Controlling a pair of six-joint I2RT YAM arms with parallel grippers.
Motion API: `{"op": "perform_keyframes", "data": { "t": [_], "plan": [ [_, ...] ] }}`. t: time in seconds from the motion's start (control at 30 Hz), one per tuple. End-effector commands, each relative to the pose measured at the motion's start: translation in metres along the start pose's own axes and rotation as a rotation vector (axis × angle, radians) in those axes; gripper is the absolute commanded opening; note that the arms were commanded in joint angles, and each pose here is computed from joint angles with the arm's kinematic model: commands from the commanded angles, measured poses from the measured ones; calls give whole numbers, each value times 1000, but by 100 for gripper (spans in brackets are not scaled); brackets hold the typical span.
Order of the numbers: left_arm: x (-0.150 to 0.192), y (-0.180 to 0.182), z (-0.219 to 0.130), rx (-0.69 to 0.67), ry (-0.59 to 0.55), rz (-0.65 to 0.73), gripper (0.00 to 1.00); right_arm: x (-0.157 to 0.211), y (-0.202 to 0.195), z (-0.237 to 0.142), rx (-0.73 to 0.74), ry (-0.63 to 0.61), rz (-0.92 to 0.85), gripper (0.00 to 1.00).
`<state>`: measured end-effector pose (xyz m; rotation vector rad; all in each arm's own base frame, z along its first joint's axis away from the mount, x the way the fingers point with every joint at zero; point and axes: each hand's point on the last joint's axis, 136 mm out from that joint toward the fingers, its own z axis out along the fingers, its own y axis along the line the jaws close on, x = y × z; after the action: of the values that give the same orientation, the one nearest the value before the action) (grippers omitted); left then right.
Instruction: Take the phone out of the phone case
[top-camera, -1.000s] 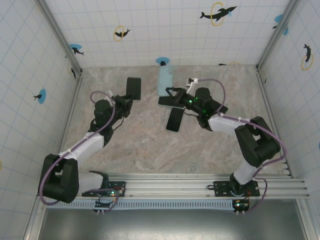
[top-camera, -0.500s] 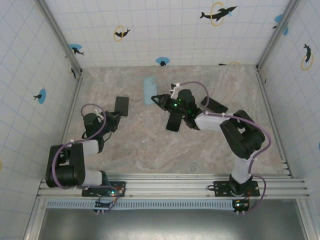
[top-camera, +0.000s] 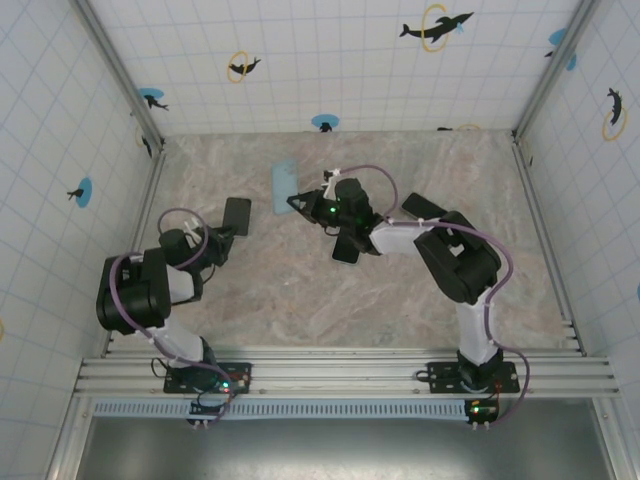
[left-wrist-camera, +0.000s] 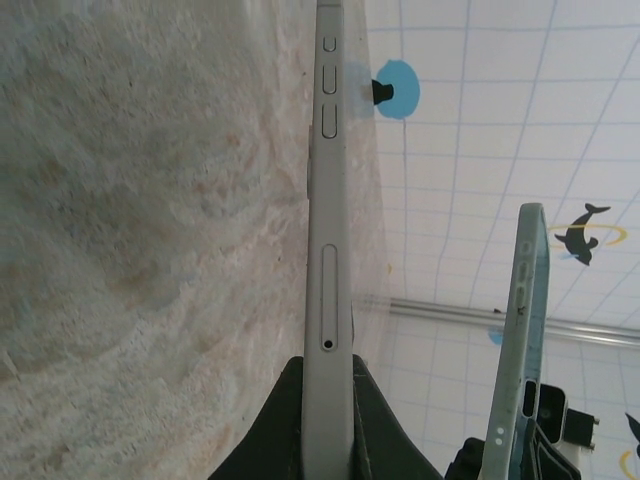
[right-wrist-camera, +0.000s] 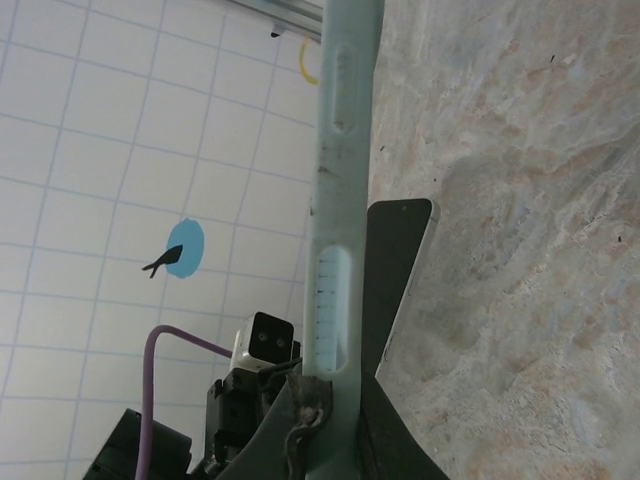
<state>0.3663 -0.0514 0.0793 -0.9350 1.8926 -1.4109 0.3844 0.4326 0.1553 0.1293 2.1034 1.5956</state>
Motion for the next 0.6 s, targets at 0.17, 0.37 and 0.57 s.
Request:
{"op": "perform_keyframes", "data": {
  "t": [0.17, 0.37, 0.57],
  "plan": [
    [-25, -21, 13, 105, -39, 58, 1, 11, -1, 23, -1, 19, 24, 2],
    [-30, 7, 15, 21, -60, -4, 4, 15, -10, 25, 31, 29, 37, 2],
    [-32, 29, 18, -65, -56, -43, 15, 18, -16, 28, 51, 35, 58, 2]
  ]
}}
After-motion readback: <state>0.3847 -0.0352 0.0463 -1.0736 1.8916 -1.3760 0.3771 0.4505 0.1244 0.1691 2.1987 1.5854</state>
